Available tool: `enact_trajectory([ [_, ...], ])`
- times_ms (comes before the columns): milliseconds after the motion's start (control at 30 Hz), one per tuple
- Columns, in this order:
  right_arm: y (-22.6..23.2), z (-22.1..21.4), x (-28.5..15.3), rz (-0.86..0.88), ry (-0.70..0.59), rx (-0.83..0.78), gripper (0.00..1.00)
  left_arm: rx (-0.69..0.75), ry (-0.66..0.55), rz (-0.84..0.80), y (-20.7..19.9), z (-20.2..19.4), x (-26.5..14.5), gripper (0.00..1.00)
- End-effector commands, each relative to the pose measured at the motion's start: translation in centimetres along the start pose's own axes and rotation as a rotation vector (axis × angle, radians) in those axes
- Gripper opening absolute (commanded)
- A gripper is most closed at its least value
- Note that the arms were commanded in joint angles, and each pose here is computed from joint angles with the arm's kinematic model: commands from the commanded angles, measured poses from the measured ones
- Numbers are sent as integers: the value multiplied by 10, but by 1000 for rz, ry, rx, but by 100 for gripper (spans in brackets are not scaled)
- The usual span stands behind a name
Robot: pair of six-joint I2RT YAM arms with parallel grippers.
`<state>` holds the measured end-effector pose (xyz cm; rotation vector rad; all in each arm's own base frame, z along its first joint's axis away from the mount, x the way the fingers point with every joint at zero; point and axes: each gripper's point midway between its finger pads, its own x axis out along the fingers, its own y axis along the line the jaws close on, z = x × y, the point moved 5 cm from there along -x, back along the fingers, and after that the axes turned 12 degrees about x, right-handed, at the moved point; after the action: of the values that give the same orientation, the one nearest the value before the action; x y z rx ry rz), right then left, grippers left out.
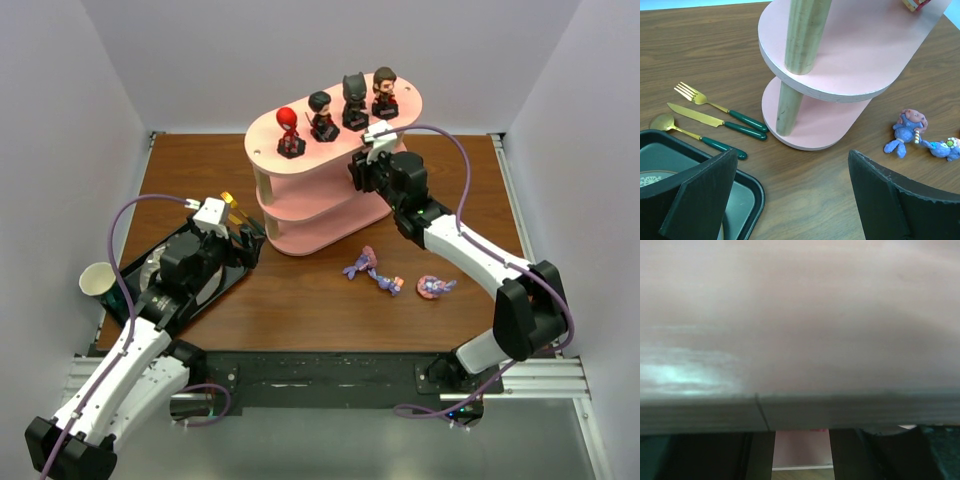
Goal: Place and organize the plastic toys onto the shelf
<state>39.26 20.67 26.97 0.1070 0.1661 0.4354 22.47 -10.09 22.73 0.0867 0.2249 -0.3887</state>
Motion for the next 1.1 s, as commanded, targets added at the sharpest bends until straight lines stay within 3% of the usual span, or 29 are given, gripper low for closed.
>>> enact_trajectory([
  [0, 1, 19, 7, 16, -58, 5, 17, 20, -10, 3, 2, 0, 1, 96],
  [200, -1, 15, 6, 21, -46, 27, 26, 20, -7, 1, 2, -1, 2, 96],
  [667, -4, 15, 5, 26, -42, 57, 60, 20, -7, 0, 1, -1, 2, 96],
  [1067, -1, 30, -11, 36, -67, 91, 74, 18, -15, -1, 1, 0, 1, 96],
])
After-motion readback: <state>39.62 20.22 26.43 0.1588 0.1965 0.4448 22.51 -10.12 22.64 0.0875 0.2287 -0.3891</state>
